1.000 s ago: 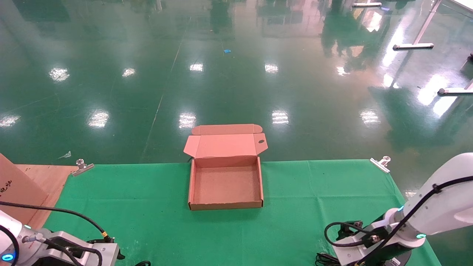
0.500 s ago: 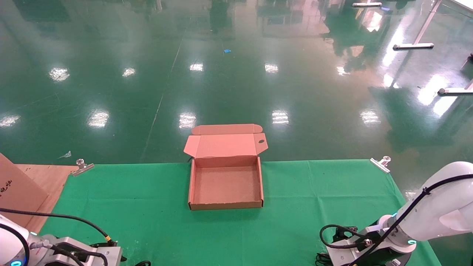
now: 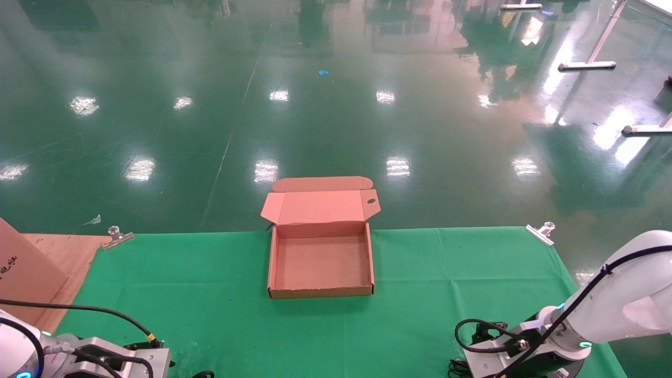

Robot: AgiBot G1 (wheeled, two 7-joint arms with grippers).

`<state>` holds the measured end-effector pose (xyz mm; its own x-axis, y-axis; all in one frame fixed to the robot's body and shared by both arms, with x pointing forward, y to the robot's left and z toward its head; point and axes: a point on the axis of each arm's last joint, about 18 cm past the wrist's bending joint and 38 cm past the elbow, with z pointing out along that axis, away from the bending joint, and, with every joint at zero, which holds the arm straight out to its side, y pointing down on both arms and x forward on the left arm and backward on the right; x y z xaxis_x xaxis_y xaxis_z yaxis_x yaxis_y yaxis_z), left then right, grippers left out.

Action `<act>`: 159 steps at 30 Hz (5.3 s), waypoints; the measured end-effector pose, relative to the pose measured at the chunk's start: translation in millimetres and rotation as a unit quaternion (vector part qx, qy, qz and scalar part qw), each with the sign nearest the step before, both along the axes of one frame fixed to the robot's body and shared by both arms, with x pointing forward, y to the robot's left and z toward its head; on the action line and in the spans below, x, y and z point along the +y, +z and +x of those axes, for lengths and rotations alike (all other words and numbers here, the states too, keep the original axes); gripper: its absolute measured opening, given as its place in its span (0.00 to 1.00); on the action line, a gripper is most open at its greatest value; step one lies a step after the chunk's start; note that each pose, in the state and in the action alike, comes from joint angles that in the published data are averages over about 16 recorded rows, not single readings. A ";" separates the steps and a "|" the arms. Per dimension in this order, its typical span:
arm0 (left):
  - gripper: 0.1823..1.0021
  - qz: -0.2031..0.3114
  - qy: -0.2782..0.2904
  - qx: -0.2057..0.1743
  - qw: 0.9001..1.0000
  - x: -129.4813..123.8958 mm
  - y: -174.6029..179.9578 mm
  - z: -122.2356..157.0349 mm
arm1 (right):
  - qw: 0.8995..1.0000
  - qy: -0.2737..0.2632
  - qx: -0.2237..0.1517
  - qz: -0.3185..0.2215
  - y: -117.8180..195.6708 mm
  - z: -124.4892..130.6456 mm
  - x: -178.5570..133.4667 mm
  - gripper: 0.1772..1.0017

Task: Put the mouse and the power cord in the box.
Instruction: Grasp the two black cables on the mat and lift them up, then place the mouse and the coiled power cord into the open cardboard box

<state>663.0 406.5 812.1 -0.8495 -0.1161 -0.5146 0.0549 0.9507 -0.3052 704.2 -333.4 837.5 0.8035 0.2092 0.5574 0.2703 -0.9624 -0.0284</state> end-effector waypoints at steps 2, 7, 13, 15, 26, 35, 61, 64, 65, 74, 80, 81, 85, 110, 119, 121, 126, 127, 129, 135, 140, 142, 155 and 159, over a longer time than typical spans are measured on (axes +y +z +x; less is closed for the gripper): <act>0.99 -0.001 0.000 0.000 1.000 0.0 -0.8 -0.2 | 1.000 0.000 0.000 -0.001 -0.5 0.2 -0.4 1.00; 0.98 -0.002 -0.001 0.000 1.000 -0.1 -1.7 -0.6 | 1.000 -0.001 -0.001 -0.004 -1.3 0.8 -1.1 0.98; 0.94 -0.003 -0.003 -0.001 1.000 -0.4 -0.1 -0.6 | 1.000 -0.002 -0.003 -0.005 -1.4 1.5 -1.6 0.94; 0.92 -0.003 -0.004 -0.001 1.000 -0.4 0.6 -0.7 | 1.000 -0.002 -0.003 -0.006 -1.3 1.6 -1.6 0.92; 0.70 -0.004 -0.005 0.005 1.000 -0.3 -1.0 -3.0 | 1.000 -0.001 -0.001 -0.009 -2.1 1.1 -1.7 0.69; 0.44 -0.006 -0.006 0.012 1.000 -1.8 -6.1 -4.8 | 1.000 -0.001 0.001 -0.007 -1.2 -0.2 -4.0 0.42; 0.20 0.020 -0.082 -0.047 0.995 -28.8 139.2 -7.3 | 0.994 0.042 -0.084 0.050 154.6 -10.6 16.9 0.06; 0.20 0.027 -0.099 -0.073 0.992 -42.0 178.9 -9.6 | 0.991 0.053 -0.110 0.060 194.3 -16.8 27.4 0.06; 0.20 0.030 -0.105 -0.082 0.991 -47.0 192.3 -10.6 | 0.989 0.057 -0.119 0.063 207.1 -18.8 31.7 0.06; 0.20 0.051 -0.143 -0.176 0.973 -95.8 300.7 -22.3 | 0.970 0.090 -0.209 0.081 300.9 -30.3 84.6 0.06; 0.20 0.063 -0.146 -0.237 0.959 -120.6 347.5 -23.4 | 0.952 0.108 -0.272 0.089 335.3 -27.1 121.7 0.06; 0.20 0.065 -0.145 -0.245 0.957 -123.4 352.6 -22.6 | 0.949 0.110 -0.280 0.091 338.7 -26.4 126.5 0.06; 0.20 0.070 -0.138 -0.272 0.950 -131.6 367.2 -18.3 | 0.940 0.116 -0.305 0.097 347.4 -24.1 141.0 0.06; 0.20 0.044 -0.067 -0.377 0.923 -193.3 275.2 93.3 | 0.958 0.096 -0.249 0.105 322.0 -25.3 132.3 0.05; 0.20 0.013 -0.048 -0.393 0.918 -224.9 207.5 114.8 | 0.969 0.098 -0.199 0.105 298.7 -29.3 115.0 0.05; 0.20 0.012 -0.048 -0.389 0.920 -229.6 193.8 116.1 | 0.971 0.098 -0.193 0.105 294.6 -29.4 111.6 0.05; 0.20 0.014 -0.052 -0.382 0.923 -238.7 168.1 117.6 | 0.973 0.096 -0.184 0.105 285.3 -27.2 103.5 0.05; 0.20 0.015 -0.052 -0.381 0.923 -240.0 164.5 117.8 | 0.973 0.095 -0.183 0.105 283.5 -26.4 102.1 0.05; 0.20 0.018 -0.052 -0.382 0.922 -242.0 159.0 118.3 | 0.973 0.094 -0.181 0.104 279.9 -25.0 99.6 0.05; 0.21 0.021 -0.053 -0.388 0.920 -246.2 153.2 118.9 | 0.975 0.091 -0.176 0.104 271.3 -21.8 94.9 0.05; 0.23 0.022 -0.053 -0.388 0.920 -247.8 152.5 118.8 | 0.975 0.090 -0.172 0.103 266.5 -20.3 94.6 0.05; 0.25 0.022 -0.053 -0.388 0.920 -248.1 152.5 118.9 | 0.976 0.091 -0.171 0.103 265.7 -20.4 95.4 0.05; 0.46 -0.004 -0.046 -0.389 0.920 -244.2 169.3 116.1 | 0.975 0.111 -0.166 0.094 275.9 -28.4 113.8 0.05; 0.57 -0.029 -0.040 -0.388 0.920 -229.0 185.9 110.9 | 0.973 0.120 -0.176 0.089 283.4 -29.5 126.8 0.05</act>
<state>773.9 177.5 998.0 -0.2360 -0.1155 -0.9649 0.3463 0.9177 -0.1945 674.7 -206.6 1120.9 0.4959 0.2419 0.8340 0.5095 -0.8588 -0.0539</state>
